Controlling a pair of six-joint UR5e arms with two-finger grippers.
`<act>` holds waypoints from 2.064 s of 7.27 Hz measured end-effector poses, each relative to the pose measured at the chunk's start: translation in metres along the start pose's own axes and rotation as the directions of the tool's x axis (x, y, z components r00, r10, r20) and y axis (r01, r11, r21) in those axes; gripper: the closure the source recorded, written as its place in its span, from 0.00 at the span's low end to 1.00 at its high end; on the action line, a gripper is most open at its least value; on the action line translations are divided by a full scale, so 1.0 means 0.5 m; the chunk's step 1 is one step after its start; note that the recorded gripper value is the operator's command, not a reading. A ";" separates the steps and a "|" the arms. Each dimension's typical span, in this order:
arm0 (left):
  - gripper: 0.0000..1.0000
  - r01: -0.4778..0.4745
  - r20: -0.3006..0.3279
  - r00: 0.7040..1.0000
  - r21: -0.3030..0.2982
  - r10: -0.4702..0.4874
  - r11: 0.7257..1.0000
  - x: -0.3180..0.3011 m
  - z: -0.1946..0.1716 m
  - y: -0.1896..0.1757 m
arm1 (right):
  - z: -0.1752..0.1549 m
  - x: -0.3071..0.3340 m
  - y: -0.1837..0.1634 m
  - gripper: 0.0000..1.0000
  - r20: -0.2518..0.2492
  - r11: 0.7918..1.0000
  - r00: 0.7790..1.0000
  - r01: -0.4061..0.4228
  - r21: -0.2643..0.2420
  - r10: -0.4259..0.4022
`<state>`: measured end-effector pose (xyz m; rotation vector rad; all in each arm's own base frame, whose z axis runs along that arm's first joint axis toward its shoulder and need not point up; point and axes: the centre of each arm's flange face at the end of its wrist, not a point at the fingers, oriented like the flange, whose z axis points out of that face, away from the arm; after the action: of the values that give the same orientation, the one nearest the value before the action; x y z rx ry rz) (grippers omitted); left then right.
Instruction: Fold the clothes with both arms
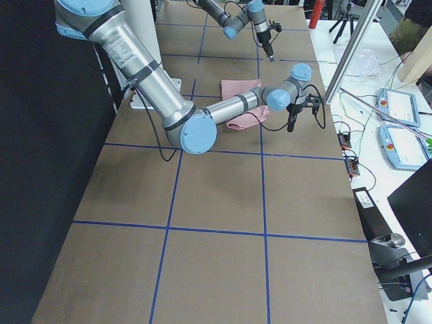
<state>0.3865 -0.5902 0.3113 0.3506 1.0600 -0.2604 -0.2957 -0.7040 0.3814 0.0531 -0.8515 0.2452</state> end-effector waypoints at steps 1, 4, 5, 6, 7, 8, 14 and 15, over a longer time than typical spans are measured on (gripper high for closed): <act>0.00 -0.114 0.013 0.993 -0.023 0.115 0.993 -0.069 -0.057 -0.003 | -0.032 0.136 -0.023 0.00 -0.003 0.998 0.998 0.067 -0.001 -0.067; 0.00 -0.352 0.068 0.930 -0.123 0.361 0.928 -0.385 -0.202 -0.037 | -0.116 0.450 -0.027 0.00 -0.011 0.978 0.978 0.206 -0.023 -0.206; 0.00 -0.404 0.087 0.903 -0.155 0.420 0.902 -0.504 -0.250 -0.044 | -0.140 0.534 -0.001 0.00 -0.029 0.968 0.969 0.245 -0.048 -0.247; 0.00 -0.433 0.106 0.882 -0.199 0.459 0.879 -0.614 -0.296 -0.043 | -0.161 0.621 0.034 0.00 -0.047 0.954 0.955 0.289 -0.085 -0.293; 0.00 -0.430 0.125 0.873 -0.255 0.471 0.866 -0.708 -0.342 -0.039 | -0.175 0.704 0.082 0.00 -0.054 0.939 0.942 0.324 -0.120 -0.332; 0.00 -0.397 0.145 0.879 -0.305 0.454 0.866 -0.784 -0.396 -0.041 | -0.187 0.770 0.138 0.00 -0.055 0.928 0.933 0.345 -0.139 -0.356; 0.00 -0.220 0.225 0.920 -0.383 0.322 0.897 -0.949 -0.562 -0.008 | -0.193 0.830 0.214 0.00 -0.036 0.928 0.937 0.339 -0.154 -0.348; 0.00 -0.191 0.238 0.927 -0.365 0.289 0.911 -0.944 -0.566 -0.009 | -0.191 0.833 0.216 0.00 -0.038 0.928 0.937 0.338 -0.156 -0.348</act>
<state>-0.0623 -0.4612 0.6028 0.1269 0.7450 0.0950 0.0126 -0.5048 0.6252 0.0548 -0.7789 -0.1461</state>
